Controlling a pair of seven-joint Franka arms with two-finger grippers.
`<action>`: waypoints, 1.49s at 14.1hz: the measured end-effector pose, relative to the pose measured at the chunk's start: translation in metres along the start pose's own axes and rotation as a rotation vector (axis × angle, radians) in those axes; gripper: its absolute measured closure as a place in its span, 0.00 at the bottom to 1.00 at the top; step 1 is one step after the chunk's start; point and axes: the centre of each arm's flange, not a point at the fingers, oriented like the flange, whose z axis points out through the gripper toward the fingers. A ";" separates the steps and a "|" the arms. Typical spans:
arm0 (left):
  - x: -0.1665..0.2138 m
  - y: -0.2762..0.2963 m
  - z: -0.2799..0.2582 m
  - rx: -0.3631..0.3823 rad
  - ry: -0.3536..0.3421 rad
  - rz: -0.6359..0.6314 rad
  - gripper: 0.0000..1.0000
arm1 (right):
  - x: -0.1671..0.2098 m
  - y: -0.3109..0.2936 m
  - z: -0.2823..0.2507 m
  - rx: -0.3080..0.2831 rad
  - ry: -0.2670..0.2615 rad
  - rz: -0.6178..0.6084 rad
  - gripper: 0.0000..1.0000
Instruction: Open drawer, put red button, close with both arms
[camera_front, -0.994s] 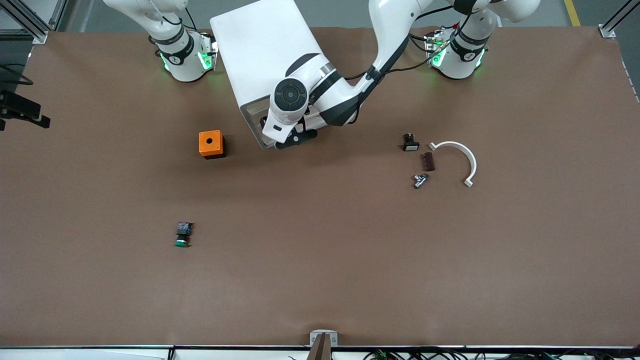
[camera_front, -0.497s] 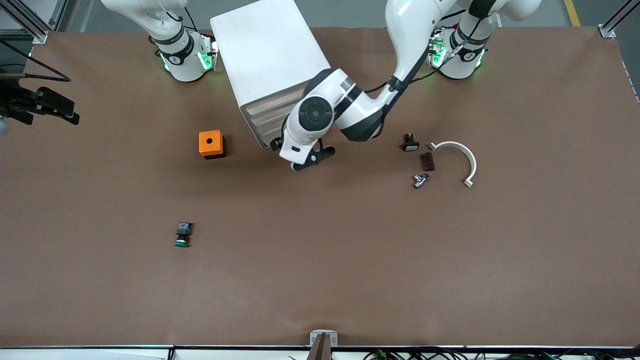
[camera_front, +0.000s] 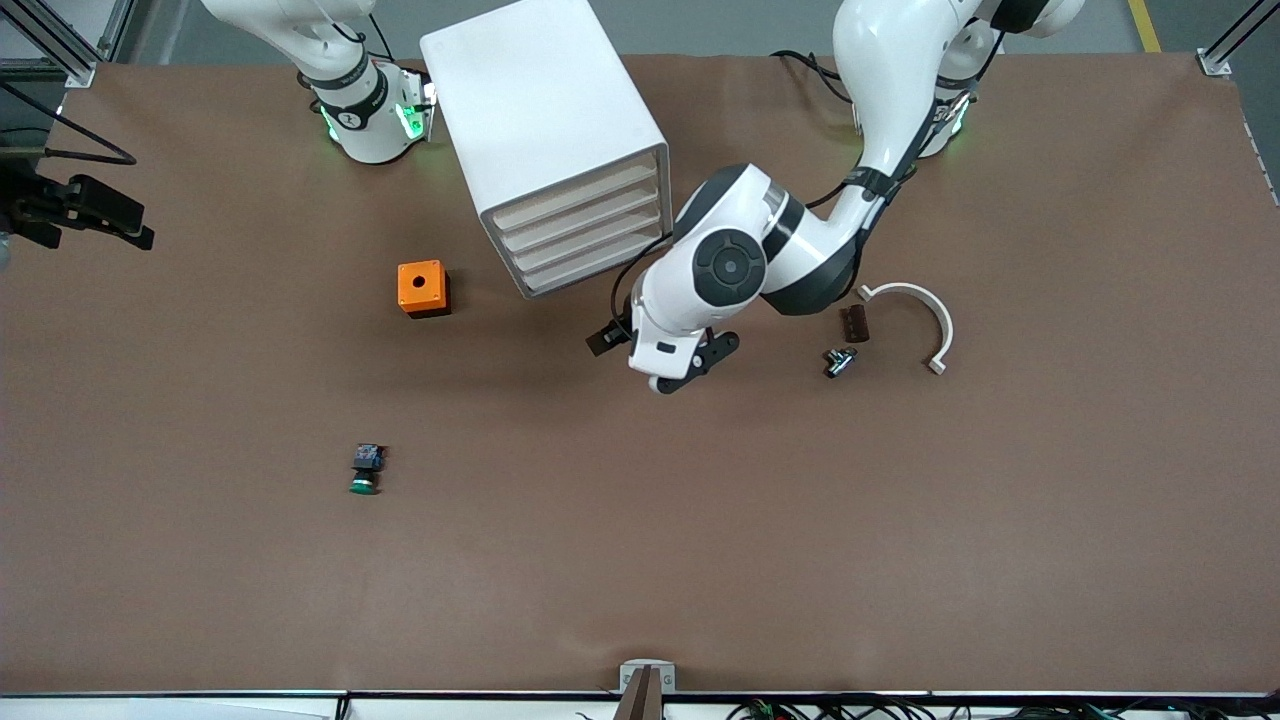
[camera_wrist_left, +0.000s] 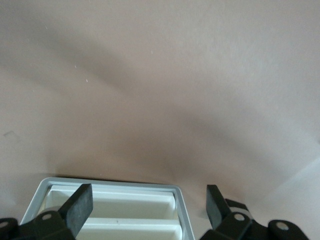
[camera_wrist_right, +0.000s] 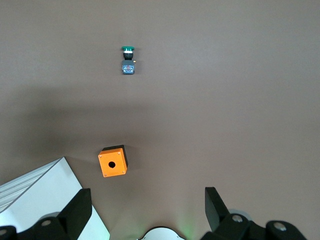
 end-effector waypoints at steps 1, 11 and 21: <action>0.008 -0.002 -0.005 -0.006 0.002 -0.011 0.00 | 0.000 0.002 0.001 0.000 -0.003 0.003 0.00; 0.050 -0.013 -0.048 -0.061 0.026 -0.067 0.00 | 0.000 0.020 0.006 -0.001 -0.014 0.037 0.00; 0.105 -0.139 -0.230 0.146 -0.023 0.276 0.00 | 0.005 0.046 0.000 -0.004 0.045 0.085 0.00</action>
